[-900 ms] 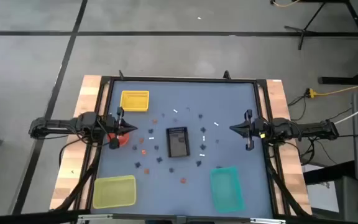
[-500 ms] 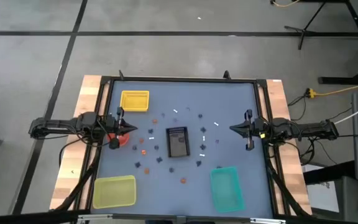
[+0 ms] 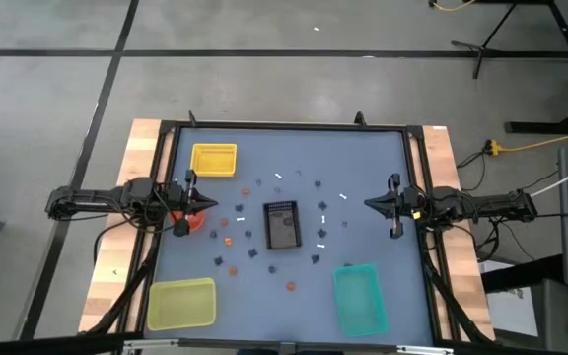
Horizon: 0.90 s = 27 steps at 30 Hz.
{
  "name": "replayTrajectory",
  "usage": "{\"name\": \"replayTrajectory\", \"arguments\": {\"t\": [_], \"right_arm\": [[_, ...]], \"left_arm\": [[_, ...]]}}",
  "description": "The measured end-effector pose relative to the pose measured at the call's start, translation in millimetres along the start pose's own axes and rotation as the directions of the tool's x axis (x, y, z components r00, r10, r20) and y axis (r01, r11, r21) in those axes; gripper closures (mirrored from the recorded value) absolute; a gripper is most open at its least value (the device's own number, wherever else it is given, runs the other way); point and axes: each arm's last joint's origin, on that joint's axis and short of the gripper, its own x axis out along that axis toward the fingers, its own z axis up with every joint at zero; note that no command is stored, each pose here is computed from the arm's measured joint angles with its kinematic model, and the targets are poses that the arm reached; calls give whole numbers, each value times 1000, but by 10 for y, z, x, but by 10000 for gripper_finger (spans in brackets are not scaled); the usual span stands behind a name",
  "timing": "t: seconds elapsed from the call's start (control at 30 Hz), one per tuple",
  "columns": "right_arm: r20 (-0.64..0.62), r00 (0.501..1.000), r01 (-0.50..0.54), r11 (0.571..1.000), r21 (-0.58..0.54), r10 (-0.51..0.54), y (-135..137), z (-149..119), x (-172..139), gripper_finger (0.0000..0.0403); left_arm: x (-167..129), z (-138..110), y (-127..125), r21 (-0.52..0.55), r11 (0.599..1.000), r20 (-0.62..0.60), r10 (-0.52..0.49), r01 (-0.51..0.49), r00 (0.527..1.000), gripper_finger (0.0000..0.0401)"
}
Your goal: Sort Halloween decoration
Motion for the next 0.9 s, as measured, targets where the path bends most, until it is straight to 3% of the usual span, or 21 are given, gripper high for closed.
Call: {"name": "replayTrajectory", "arguments": {"t": [0.9], "right_arm": [[1, 1000, 5, 1000, 1, -5, -2, 2, 0, 397]], "left_arm": [[0, 1, 0, 0, 1000, 0, 0, 0, 1000, 401]]}}
